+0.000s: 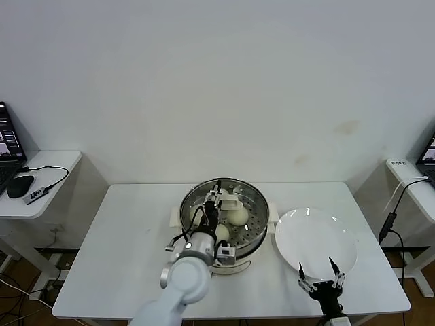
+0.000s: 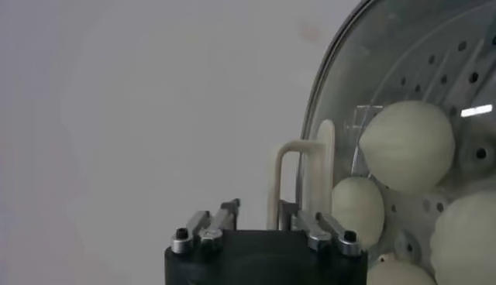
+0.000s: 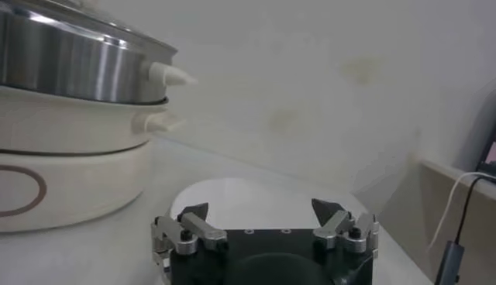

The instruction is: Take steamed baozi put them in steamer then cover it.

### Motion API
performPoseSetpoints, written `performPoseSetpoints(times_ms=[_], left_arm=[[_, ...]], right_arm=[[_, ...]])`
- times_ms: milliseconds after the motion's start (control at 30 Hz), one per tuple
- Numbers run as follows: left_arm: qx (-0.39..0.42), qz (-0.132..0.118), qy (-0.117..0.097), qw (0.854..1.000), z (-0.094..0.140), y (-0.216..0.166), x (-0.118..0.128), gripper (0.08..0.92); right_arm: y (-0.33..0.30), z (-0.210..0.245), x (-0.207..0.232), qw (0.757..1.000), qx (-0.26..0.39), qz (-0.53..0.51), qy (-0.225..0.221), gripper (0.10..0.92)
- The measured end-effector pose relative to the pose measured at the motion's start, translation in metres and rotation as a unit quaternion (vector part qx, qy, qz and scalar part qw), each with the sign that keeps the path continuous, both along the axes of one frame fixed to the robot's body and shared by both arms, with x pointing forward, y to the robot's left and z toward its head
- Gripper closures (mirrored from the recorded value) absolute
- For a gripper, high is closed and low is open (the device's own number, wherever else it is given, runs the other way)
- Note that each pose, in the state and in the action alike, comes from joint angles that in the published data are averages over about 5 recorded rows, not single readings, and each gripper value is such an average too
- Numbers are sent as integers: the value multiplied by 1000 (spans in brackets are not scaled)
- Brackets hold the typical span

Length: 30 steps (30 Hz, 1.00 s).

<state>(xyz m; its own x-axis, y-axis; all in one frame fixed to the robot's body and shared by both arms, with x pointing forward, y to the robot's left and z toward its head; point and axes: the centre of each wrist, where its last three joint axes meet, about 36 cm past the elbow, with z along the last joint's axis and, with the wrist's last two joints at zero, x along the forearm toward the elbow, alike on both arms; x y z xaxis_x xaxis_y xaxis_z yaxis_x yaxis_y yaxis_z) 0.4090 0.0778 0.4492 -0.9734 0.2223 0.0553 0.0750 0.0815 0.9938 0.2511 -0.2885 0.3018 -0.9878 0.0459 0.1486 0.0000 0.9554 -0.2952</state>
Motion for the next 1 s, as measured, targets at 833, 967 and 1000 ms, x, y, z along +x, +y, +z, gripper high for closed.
performPoseSetpoints(times_ms=[833,967,1000], left_arm=[[-353,36,0,935,7,123,-136,177],[-456,73,25,887,-5,143,-151,177],[-478,81,33,874,-9,147,-154,177]], right_arm=[[-5,8,-5,1000,3,22,0,200],[-8,12,-9,1000,4,26,3,200],[-9,14,-10,1000,5,27,4,200]])
